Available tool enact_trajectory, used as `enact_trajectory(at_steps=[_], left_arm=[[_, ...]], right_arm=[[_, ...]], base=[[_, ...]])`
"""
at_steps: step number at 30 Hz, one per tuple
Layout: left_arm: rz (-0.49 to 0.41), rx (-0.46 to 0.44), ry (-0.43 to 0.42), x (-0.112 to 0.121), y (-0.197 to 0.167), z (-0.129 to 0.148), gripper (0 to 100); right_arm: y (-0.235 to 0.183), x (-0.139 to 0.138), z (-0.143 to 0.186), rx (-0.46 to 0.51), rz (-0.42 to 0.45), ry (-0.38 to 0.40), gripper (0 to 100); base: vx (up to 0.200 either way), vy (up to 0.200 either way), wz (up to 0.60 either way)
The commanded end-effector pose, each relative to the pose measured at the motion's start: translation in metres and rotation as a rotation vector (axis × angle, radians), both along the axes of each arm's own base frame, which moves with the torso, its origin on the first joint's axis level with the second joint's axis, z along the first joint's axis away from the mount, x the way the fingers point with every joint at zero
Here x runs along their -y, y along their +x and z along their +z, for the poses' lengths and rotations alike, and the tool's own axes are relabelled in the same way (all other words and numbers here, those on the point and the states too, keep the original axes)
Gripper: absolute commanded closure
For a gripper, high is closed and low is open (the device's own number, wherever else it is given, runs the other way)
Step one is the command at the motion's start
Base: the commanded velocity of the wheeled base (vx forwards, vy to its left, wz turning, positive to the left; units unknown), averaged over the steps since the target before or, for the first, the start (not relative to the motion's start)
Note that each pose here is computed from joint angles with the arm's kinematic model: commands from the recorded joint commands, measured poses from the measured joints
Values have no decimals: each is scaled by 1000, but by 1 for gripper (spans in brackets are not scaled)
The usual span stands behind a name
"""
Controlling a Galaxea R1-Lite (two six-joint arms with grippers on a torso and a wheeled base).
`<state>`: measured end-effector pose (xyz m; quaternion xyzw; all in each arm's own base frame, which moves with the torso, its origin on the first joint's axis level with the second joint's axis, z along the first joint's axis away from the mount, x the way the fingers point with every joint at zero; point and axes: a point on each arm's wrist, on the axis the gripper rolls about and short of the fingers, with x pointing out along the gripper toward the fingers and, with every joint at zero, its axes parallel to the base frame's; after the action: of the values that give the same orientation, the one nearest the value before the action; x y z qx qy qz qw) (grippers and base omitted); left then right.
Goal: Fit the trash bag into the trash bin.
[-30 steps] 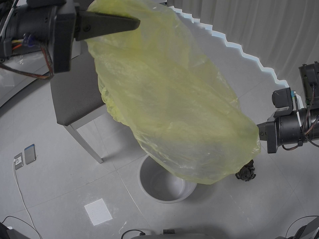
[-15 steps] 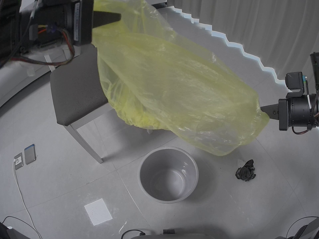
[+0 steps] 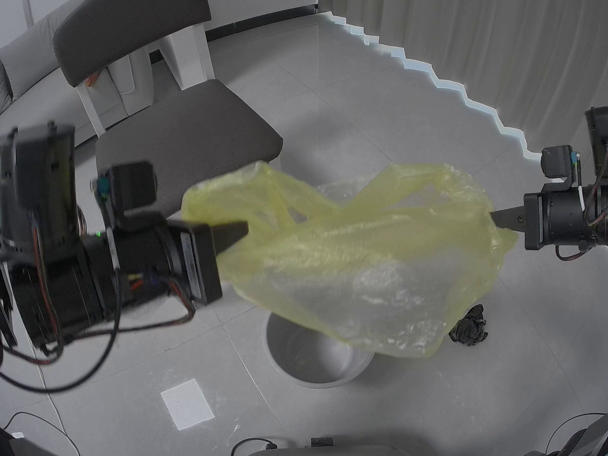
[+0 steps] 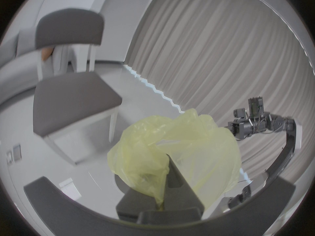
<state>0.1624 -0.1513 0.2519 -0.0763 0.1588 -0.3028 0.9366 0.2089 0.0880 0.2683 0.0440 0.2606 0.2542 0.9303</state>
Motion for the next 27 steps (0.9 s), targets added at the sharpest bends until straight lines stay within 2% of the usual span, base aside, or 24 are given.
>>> enact_trajectory(at_steps=[1, 7, 8, 10, 15, 18, 24, 27], left_arm=[[37, -138, -94, -9, -16, -41, 100], [95, -248, -144, 4, 2, -73, 100], [95, -248, -144, 4, 2, -73, 100], [136, -253, -152, 5, 19, -95, 100], [135, -213, -194, 16, 36, -116, 100], [132, -210, -193, 20, 41, -126, 100], [136, -297, -133, 26, 53, -159, 100], [119, -330, -145, 29, 61, -176, 100]], right_arm=[[22, -12, -40, -137, -3, -82, 100], [32, -22, -69, -215, 40, -149, 100], [32, -22, -69, -215, 40, -149, 100], [41, -27, -81, -241, 51, -160, 100], [55, -32, -92, -232, 53, -147, 100], [61, -35, -100, -238, 58, -144, 100], [71, -40, -133, -305, 96, -140, 100], [79, -40, -147, -298, 91, -129, 100]], base=[[0, 0, 0], [0, 0, 0], [0, 0, 0], [0, 0, 0], [0, 0, 0], [0, 0, 0], [0, 0, 0], [0, 0, 0]])
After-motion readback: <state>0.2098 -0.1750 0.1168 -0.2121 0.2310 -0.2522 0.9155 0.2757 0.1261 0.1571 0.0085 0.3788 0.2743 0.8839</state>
